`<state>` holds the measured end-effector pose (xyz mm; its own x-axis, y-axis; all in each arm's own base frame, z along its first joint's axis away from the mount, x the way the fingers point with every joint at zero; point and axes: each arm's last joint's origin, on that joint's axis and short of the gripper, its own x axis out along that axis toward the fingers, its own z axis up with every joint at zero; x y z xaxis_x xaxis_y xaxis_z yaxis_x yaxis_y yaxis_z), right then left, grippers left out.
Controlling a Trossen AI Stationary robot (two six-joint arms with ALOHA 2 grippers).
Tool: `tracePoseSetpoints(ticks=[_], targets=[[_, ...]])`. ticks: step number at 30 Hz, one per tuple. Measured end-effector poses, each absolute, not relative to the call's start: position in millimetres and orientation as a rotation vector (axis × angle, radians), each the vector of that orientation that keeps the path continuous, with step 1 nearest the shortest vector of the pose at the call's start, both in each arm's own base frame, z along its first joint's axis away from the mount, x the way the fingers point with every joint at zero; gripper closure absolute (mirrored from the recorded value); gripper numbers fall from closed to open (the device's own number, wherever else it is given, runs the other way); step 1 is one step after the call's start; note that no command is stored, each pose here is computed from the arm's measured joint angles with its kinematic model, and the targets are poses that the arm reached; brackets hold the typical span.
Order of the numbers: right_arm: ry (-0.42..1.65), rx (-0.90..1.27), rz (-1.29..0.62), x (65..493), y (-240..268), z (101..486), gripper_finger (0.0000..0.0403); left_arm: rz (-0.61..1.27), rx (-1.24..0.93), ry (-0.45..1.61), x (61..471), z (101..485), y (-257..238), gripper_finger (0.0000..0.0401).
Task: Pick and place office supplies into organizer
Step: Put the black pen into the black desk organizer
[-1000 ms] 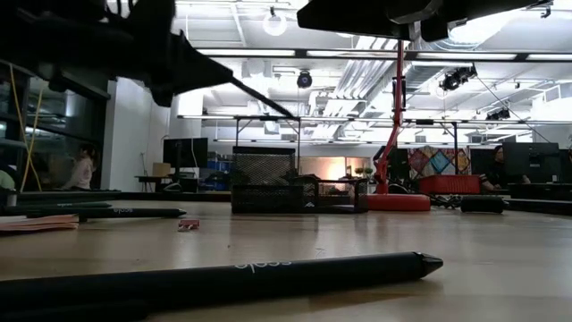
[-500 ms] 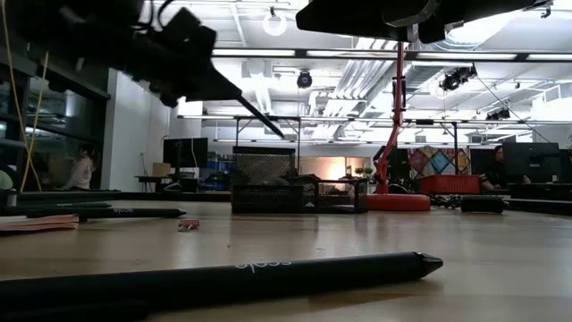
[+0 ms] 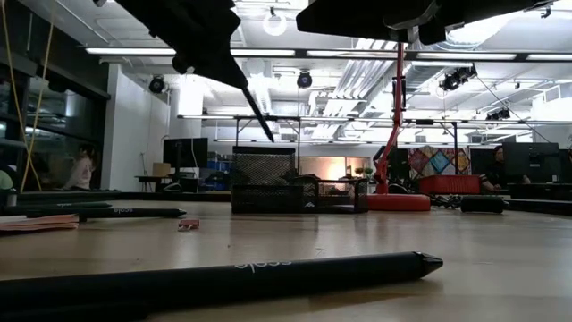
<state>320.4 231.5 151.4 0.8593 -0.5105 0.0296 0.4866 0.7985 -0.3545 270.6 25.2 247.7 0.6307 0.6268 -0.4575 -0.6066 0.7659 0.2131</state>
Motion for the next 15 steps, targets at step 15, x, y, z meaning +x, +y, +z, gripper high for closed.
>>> tracePoseSetpoints(ticks=[15], targets=[[0.068,-0.361,-0.537,321,231,151,0.0274,0.668,-0.094,0.673,267,231,68,0.0326]])
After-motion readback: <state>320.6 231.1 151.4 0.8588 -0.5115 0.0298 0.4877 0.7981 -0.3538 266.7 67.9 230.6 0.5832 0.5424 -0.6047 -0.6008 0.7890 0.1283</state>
